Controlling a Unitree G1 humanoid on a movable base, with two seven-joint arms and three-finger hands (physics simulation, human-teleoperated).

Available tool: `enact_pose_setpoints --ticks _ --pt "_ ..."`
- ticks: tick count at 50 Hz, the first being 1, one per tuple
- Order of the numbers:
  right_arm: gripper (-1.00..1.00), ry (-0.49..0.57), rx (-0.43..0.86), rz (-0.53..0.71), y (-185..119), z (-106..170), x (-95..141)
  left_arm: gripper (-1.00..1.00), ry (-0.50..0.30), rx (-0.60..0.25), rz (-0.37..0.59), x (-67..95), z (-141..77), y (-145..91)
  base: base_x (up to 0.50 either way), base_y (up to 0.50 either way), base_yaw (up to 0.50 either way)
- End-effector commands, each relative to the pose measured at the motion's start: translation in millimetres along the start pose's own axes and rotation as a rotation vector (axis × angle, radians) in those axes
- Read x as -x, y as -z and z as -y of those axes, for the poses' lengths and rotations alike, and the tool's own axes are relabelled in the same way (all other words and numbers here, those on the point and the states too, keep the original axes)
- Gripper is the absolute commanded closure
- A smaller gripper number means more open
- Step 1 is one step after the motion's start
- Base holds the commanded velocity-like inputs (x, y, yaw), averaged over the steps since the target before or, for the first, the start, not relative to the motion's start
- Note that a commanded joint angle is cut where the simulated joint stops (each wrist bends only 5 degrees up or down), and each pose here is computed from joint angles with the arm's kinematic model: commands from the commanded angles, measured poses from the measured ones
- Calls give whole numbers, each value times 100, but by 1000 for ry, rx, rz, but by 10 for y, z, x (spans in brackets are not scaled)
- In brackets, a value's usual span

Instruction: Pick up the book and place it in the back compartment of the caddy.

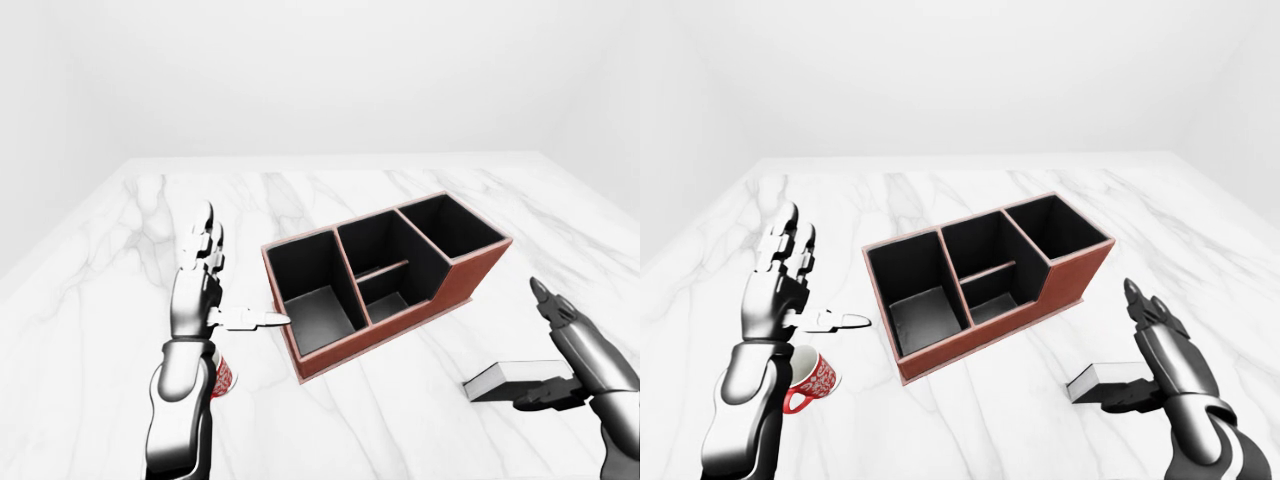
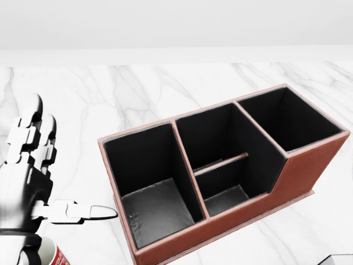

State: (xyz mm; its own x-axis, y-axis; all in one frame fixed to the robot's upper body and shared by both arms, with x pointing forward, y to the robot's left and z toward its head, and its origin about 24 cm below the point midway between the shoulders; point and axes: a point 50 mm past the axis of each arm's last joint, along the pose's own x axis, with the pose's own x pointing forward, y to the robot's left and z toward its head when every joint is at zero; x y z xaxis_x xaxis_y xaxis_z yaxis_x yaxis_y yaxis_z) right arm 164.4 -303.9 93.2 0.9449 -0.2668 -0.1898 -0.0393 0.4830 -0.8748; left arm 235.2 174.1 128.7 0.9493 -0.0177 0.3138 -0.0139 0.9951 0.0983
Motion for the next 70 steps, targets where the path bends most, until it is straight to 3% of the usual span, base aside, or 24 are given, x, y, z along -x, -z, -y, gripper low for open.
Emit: enact_pose_setpoints --ticks 1,47,49,52,70 --pt "-100 -1 1 -11 23 -16 -2 -100 1 1 -6 -2 1 14 0 0 0" --pt "-100 -15 -7 -64 144 -100 16 -100 -3 -2 -25 -8 1 60 0 0 0" --pt "-100 -13 22 -26 87 24 -120 -100 -3 -2 -24 -8 2 58 0 0 0" --pt "-100 -28 16 -30 122 -19 -216 -100 -3 -2 -27 -9 4 66 0 0 0" --pt "-100 -29 20 -40 203 -97 -432 -100 -3 -7 -32 -8 10 75 0 0 0"
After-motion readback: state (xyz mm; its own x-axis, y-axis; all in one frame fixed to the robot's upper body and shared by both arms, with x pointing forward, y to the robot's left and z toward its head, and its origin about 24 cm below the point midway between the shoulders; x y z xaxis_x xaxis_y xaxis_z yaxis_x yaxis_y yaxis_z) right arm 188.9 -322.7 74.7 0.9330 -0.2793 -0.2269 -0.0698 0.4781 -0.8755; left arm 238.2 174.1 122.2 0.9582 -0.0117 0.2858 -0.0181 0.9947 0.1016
